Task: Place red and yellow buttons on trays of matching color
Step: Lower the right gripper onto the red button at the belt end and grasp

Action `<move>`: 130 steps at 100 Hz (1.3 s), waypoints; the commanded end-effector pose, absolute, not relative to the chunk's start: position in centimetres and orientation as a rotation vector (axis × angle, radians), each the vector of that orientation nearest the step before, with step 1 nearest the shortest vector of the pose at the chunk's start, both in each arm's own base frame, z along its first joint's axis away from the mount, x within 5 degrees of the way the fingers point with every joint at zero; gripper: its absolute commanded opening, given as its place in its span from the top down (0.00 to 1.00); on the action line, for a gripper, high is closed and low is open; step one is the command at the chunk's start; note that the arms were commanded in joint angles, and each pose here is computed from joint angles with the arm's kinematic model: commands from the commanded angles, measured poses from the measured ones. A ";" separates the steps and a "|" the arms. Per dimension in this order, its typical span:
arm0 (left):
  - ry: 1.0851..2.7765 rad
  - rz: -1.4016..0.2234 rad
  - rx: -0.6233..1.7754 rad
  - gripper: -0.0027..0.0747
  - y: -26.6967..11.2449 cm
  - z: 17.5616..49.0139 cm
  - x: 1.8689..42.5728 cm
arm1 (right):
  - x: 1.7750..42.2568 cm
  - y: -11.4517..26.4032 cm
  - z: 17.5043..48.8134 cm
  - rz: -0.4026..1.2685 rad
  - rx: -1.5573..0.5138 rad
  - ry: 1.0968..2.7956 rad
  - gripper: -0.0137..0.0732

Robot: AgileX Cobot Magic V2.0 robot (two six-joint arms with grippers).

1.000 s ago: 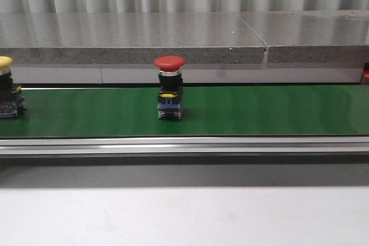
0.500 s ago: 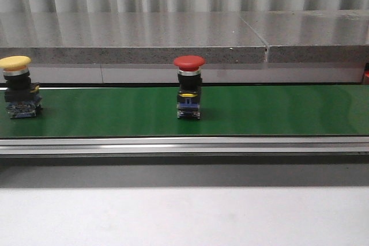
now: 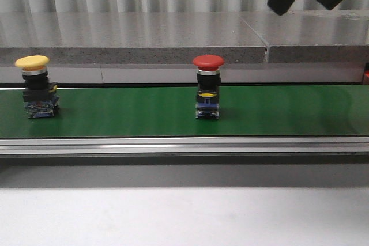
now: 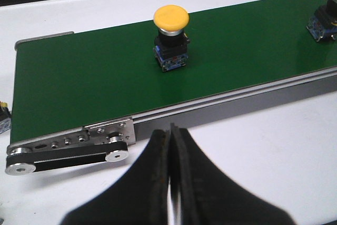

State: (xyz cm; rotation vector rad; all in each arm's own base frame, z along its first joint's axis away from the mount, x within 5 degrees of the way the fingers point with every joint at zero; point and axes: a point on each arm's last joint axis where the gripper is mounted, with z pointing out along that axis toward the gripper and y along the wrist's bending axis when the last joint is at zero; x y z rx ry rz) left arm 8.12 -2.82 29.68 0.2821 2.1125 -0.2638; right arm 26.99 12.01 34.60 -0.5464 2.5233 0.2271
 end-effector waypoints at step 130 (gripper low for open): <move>2.030 -0.282 0.264 0.99 -2.9 31.0 8.4 | 33.8 14.0 33.5 0.287 -0.684 2.482 0.60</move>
